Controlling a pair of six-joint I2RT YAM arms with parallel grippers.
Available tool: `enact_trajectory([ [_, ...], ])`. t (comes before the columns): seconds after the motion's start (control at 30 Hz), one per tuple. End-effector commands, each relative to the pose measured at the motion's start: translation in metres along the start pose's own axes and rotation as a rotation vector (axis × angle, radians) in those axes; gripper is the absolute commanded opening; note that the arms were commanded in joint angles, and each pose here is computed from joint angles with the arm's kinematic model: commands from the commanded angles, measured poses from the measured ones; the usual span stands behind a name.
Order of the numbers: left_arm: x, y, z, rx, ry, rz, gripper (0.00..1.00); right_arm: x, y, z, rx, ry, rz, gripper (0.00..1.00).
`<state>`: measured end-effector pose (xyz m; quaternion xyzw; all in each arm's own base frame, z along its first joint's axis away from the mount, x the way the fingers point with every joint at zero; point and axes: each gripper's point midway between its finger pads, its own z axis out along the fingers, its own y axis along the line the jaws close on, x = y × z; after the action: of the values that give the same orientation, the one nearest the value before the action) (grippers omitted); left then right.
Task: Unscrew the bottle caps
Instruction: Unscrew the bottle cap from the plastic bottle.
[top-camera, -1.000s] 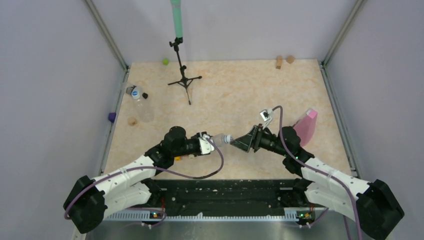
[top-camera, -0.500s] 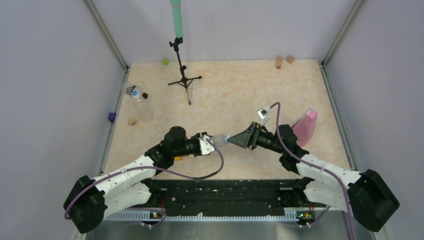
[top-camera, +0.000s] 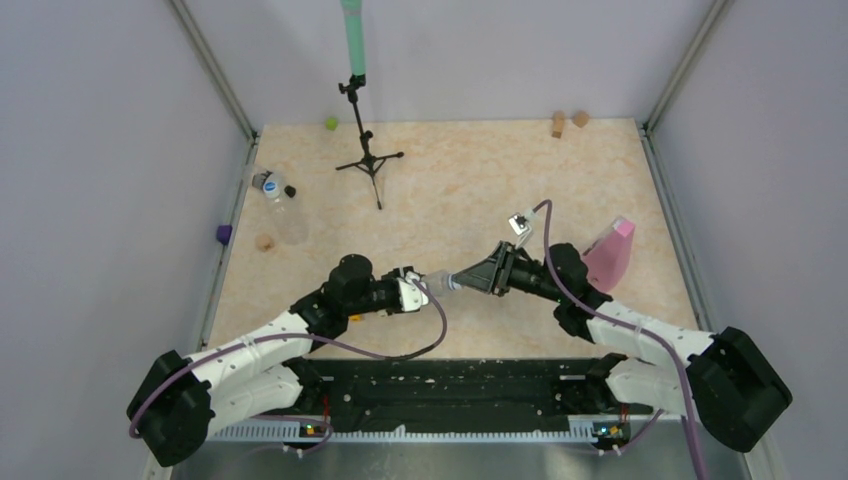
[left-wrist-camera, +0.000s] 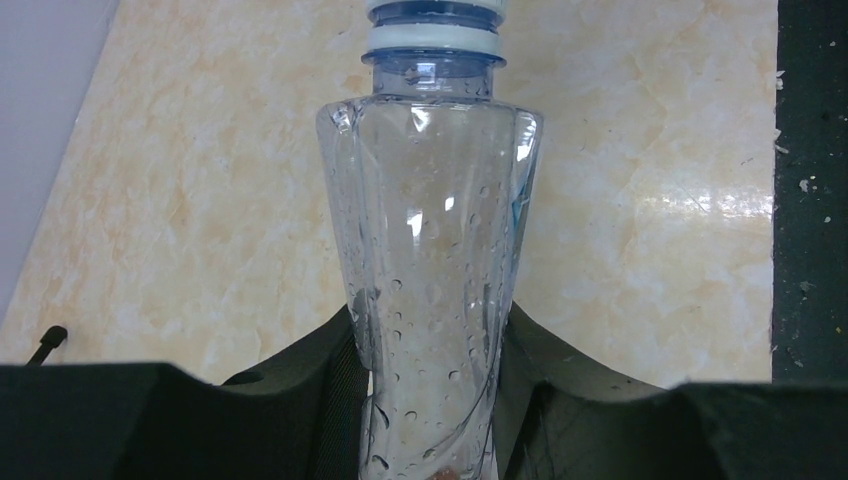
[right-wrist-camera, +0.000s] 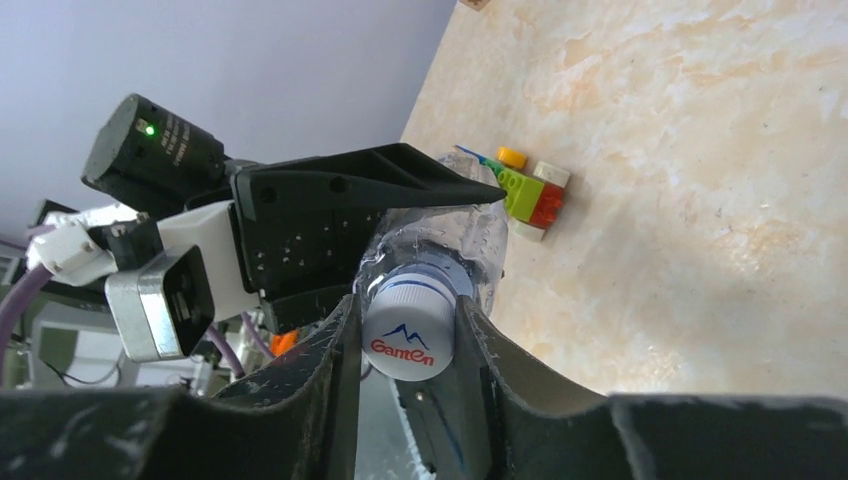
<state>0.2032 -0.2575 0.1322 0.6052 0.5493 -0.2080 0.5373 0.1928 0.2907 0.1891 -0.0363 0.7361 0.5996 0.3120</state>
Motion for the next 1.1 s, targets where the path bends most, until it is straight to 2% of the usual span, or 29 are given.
enact_trajectory([
  [0.0, -0.012, 0.004, 0.002, -0.014, -0.050, 0.019, 0.02, -0.008, 0.008, 0.001, -0.017, 0.004, -0.101, 0.29],
  [0.3, -0.014, 0.003, 0.002, -0.001, -0.052, -0.017, 0.01, 0.006, 0.012, -0.003, -0.075, 0.116, -0.346, 0.26],
  [0.63, -0.023, -0.001, 0.002, 0.016, -0.093, -0.041, 0.01, 0.012, 0.000, -0.006, -0.131, 0.160, -0.661, 0.25],
  [0.77, -0.024, -0.004, 0.003, 0.034, -0.100, -0.042, 0.01, 0.011, -0.006, 0.000, -0.130, 0.169, -0.713, 0.25],
  [1.07, -0.033, -0.008, 0.001, 0.074, -0.129, -0.036, 0.01, 0.021, 0.013, 0.006, -0.319, 0.255, -0.824, 0.26],
])
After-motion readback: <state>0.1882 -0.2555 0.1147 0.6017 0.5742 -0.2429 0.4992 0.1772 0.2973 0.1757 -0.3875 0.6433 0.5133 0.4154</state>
